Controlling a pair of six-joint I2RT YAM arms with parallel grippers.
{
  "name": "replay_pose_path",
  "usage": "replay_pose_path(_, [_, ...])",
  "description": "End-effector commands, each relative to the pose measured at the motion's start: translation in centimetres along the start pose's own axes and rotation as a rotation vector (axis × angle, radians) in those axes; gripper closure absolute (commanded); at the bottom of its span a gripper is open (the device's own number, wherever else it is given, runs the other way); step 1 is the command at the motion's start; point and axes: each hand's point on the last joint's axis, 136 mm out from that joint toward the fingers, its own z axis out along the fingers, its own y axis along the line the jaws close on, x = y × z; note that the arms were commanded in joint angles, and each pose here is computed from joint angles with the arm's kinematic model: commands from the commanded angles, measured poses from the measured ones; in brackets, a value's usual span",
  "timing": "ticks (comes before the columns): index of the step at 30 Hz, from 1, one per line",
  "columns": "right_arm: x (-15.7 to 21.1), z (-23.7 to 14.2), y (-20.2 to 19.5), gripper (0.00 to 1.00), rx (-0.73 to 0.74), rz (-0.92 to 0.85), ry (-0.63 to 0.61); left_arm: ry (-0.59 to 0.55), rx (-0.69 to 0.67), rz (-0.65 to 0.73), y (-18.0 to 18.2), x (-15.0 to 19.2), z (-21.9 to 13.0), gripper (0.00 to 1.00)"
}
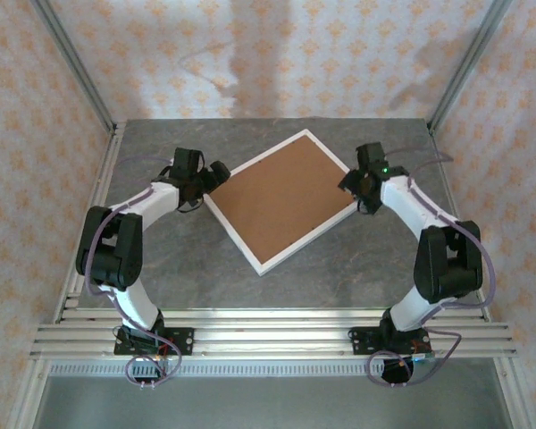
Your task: Put the photo into the frame
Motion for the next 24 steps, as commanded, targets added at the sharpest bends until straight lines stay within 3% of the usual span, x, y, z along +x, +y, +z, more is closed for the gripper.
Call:
replay_pose_path(1, [-2.5,1.3,-0.3,0.19,0.032,-0.216,0.028,0.021,-0.063,0.054,1.3,0.2,-2.0,0.0])
replay_pose_path(8, [-6.3,7.0,2.1,0.16,-0.075,-0.316,0.141,0.083,-0.052,-0.006,3.3,4.5,-4.6,0.0])
replay_pose_path(12, [-6.2,9.6,2.3,0.15,-0.074,-0.38,0.207,0.107,-0.051,-0.029,4.0,6.5,-5.3,0.0])
replay_pose_path(16, [-3.8,10.0,2.9,0.16,-0.161,-0.367,0.295,0.122,-0.057,-0.036,4.4,7.3,-5.0,0.0])
replay_pose_path(24, [2.0,6.8,1.8,0.18,-0.284,-0.227,0.35,0.167,-0.063,-0.021,3.9,7.2,-2.1,0.0])
